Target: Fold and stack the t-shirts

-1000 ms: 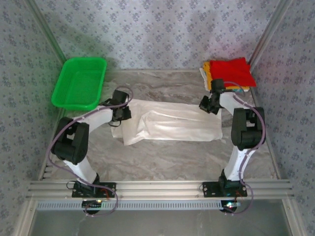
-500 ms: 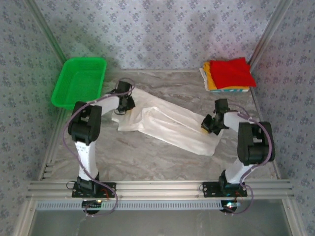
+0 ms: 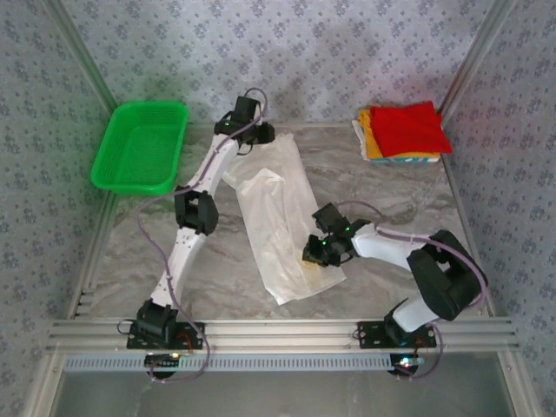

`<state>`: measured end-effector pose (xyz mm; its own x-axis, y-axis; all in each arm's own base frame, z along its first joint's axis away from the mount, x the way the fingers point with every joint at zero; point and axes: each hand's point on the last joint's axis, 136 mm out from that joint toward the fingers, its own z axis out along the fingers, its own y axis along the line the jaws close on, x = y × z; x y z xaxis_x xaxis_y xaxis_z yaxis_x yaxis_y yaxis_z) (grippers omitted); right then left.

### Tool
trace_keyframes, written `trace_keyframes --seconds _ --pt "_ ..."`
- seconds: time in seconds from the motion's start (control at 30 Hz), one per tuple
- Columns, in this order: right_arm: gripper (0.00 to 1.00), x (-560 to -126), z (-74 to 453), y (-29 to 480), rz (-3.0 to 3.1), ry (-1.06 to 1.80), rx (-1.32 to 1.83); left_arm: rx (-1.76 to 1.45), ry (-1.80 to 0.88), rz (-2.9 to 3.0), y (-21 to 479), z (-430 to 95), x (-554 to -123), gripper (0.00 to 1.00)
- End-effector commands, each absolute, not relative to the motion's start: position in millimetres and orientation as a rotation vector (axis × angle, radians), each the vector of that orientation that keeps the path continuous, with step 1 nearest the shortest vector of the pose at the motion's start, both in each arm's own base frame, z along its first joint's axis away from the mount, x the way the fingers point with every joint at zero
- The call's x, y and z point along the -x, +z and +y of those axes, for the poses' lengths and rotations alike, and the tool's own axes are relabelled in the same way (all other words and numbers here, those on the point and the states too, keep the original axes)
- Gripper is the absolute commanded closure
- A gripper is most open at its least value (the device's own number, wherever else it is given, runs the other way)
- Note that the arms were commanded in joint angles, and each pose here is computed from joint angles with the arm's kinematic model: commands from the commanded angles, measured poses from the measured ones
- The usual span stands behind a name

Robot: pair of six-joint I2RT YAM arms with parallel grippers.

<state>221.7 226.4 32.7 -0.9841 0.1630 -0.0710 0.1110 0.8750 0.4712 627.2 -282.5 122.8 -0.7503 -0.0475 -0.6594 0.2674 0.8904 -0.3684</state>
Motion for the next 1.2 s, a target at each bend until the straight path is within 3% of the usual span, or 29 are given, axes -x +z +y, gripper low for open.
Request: trace_keyframes --seconds 0.0,0.1,0.2,0.3,0.4,0.53,0.67,0.9,1.17 --pt "0.79 -255.5 217.6 78.9 2.790 0.656 -0.096 -0.175 -0.580 2.317 186.0 -260.1 -615.2 0.70" --pt "0.79 -288.6 215.9 96.4 2.736 0.702 -0.064 -0.192 -0.532 2.290 217.2 -249.8 -601.0 0.71" --pt "0.81 -328.7 219.0 98.7 2.725 0.758 -0.052 -0.135 -0.652 2.184 238.4 -248.3 -574.0 0.71" --pt "0.85 -372.4 225.0 94.7 2.738 0.737 -0.029 -0.033 -0.707 2.116 221.2 -232.6 -531.5 0.65" --pt "0.96 -411.0 231.1 81.5 2.752 0.710 -0.020 0.018 -0.753 2.186 182.4 -232.3 -501.9 0.67" --pt "0.99 -444.8 239.6 53.1 2.793 0.673 -0.013 0.014 -0.747 2.309 130.3 -244.1 -482.1 0.74" --pt "1.00 -456.4 241.5 31.4 2.815 0.679 -0.070 0.055 -0.729 2.389 91.5 -246.0 -478.6 0.82" --pt "1.00 -440.5 223.8 -5.8 2.870 0.674 -0.250 0.096 -0.611 2.504 50.6 -223.0 -471.7 1.00" --pt "1.00 -437.5 207.2 -14.4 2.879 0.689 -0.375 0.162 -0.467 2.593 20.2 -172.3 -437.2 1.00"
